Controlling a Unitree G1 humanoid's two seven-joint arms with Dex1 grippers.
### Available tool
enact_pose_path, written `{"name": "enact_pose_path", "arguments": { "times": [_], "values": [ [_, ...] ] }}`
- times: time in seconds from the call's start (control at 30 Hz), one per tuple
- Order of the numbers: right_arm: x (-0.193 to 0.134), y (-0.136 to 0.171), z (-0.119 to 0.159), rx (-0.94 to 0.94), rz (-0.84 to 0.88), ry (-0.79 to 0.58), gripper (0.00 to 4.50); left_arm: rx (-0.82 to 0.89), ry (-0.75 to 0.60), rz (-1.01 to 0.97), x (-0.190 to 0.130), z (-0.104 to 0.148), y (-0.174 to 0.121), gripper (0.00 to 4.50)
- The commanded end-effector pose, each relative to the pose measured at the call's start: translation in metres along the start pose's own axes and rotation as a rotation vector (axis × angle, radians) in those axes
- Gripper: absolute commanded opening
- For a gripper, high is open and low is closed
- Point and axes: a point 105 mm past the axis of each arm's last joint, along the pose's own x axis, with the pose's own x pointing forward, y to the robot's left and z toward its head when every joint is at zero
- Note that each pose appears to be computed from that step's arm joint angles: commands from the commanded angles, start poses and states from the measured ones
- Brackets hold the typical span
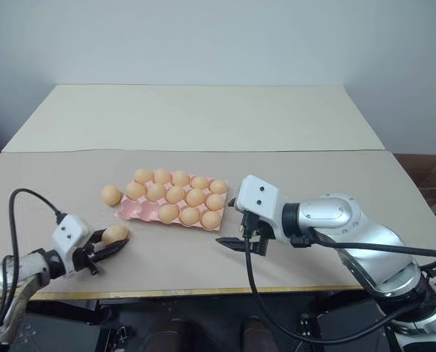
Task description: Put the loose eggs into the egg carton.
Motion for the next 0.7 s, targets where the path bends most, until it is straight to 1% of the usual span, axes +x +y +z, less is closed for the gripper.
{"name": "enact_pose_path", "arguments": {
  "times": [0.03,0.1,0.2,0.27,0.5,0.6,0.7],
  "values": [
    [-0.002,0.001,0.008,-0.05,-0.024,-0.019,4.5,0.045,-0.123,-0.126,-0.019,0.035,-0.008,1.6],
    [-0.002,0.001,0.008,-0.053,-0.03,-0.02,4.5,0.045,-0.173,-0.157,-0.02,0.046,-0.008,1.6],
    [-0.004,0.0,0.012,-0.069,-0.041,-0.027,4.5,0.043,-0.273,-0.16,-0.009,0.065,-0.002,1.6],
    [-0.006,0.001,0.017,-0.089,-0.047,-0.034,4.5,0.036,-0.299,-0.179,0.0,0.072,-0.001,1.6],
    [-0.016,0.002,0.028,-0.132,-0.085,-0.043,4.5,0.048,-0.337,-0.195,0.038,0.084,0.008,1.6],
    [-0.018,0.001,0.026,-0.125,-0.113,-0.033,4.5,0.065,-0.346,-0.212,0.053,0.09,0.011,1.6],
    [-0.019,0.003,0.023,-0.122,-0.13,-0.018,4.5,0.087,-0.331,-0.212,0.061,0.09,0.015,1.6]
  ]
}}
